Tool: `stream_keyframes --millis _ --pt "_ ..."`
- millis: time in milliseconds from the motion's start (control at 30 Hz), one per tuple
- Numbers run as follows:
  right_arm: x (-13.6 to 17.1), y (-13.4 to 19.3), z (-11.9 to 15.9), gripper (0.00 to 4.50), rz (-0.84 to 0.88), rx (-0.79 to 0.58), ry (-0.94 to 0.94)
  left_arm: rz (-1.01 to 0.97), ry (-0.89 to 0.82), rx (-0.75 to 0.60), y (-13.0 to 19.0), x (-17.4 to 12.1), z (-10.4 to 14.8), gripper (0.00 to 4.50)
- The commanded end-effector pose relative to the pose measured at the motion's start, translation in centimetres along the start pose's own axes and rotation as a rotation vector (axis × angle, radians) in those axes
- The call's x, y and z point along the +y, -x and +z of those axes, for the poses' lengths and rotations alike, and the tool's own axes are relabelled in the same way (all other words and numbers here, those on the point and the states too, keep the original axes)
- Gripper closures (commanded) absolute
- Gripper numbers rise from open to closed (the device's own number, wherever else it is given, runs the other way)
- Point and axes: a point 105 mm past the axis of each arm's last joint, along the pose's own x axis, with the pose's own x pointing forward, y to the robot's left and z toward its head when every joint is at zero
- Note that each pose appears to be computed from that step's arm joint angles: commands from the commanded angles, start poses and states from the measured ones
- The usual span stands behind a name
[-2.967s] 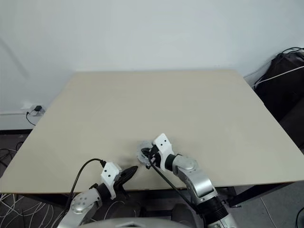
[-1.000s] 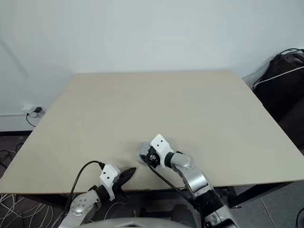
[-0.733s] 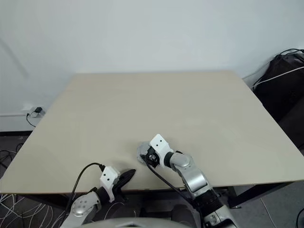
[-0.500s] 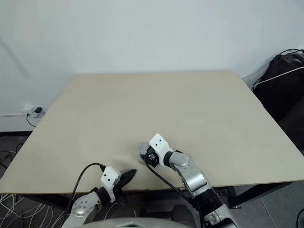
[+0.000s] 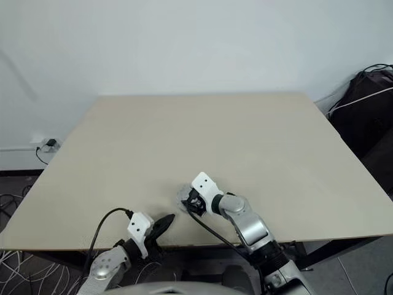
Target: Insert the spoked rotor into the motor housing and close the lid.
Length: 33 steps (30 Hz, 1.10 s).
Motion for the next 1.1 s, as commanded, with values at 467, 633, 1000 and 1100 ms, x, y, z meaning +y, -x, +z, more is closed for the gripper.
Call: stream_keyframes --millis 467,633,1000,1100 --pt "-1.3 -0.1 -1.5 1.31 -0.094 0.104 -0.005 0.085 -0.006 -0.130 -0.1 0.8 3.7 4.50" --pt "-1.3 0.0 -1.8 1.31 -0.084 0.126 0.004 0.082 -0.005 -0.123 -0.1 0.6 3.9 4.50" --pt "-0.7 0.6 -2.7 1.31 0.027 0.178 -0.036 0.071 0.001 -0.111 -0.3 0.5 4.0 4.50" --pt "-0.7 0.6 -2.8 1.31 0.026 0.183 -0.031 0.070 0.001 -0.110 -0.3 0.5 4.1 4.50"
